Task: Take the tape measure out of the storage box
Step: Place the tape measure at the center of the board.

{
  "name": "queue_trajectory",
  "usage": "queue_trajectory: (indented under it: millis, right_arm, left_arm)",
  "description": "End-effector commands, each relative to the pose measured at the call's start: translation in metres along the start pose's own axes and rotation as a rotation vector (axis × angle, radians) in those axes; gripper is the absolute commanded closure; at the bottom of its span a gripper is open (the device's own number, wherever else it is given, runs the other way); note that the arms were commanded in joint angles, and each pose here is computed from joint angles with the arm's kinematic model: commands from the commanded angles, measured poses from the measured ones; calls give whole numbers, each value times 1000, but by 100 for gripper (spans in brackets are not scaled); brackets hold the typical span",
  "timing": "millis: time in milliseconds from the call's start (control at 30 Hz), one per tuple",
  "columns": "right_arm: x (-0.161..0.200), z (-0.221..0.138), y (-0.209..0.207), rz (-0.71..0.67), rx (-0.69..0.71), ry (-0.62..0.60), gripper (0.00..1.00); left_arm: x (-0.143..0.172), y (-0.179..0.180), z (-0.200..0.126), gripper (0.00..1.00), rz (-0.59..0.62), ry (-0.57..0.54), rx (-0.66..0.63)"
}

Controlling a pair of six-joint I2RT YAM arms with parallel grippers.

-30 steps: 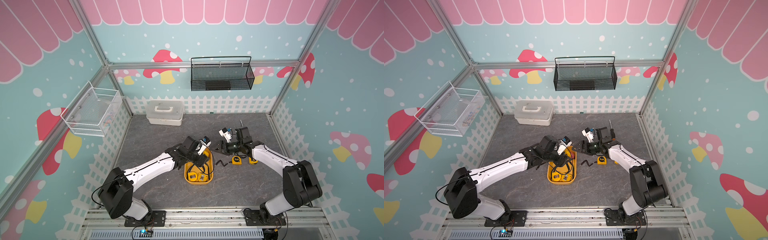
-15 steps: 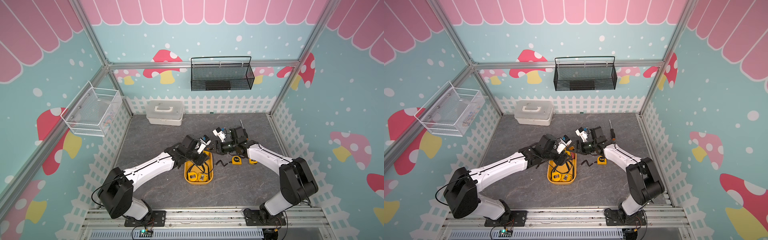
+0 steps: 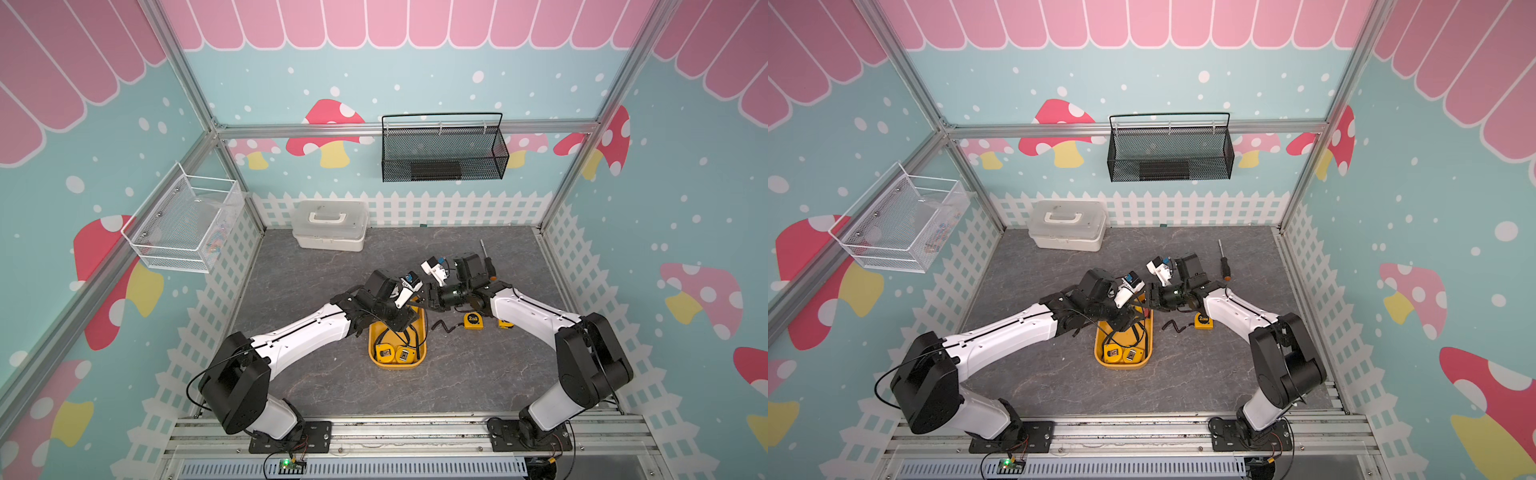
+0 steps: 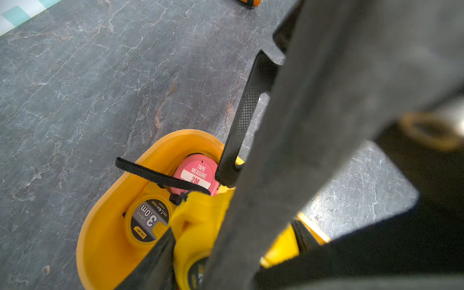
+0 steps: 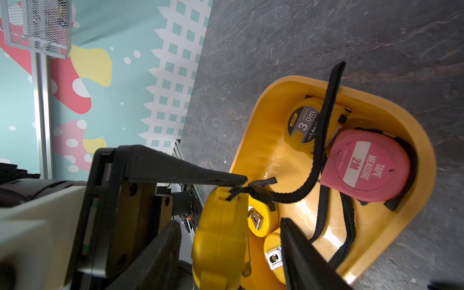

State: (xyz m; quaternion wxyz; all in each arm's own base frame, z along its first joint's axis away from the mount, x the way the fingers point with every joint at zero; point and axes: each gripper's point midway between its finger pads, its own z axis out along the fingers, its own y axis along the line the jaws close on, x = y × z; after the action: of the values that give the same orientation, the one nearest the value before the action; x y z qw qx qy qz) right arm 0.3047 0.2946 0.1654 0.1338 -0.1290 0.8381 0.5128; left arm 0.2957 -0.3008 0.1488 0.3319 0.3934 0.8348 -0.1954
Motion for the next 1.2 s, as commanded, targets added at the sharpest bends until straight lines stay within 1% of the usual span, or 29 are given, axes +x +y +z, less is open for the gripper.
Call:
queue_trajectory:
  millis: [0, 367, 933, 1167]
  right_arm:
    - [-4, 6, 6, -14, -20, 8, 39]
    - [-1, 11, 4, -9, -24, 21, 53]
    - [5, 13, -1, 0, -12, 36, 64]
    - [5, 12, -3, 1, -2, 32, 67]
  left_arm:
    - [-14, 1, 0, 38, 19, -43, 10]
    - [-18, 1, 3, 38, 25, -44, 11]
    - [-29, 5, 11, 38, 37, -47, 33]
    - [-26, 4, 11, 36, 32, -40, 41]
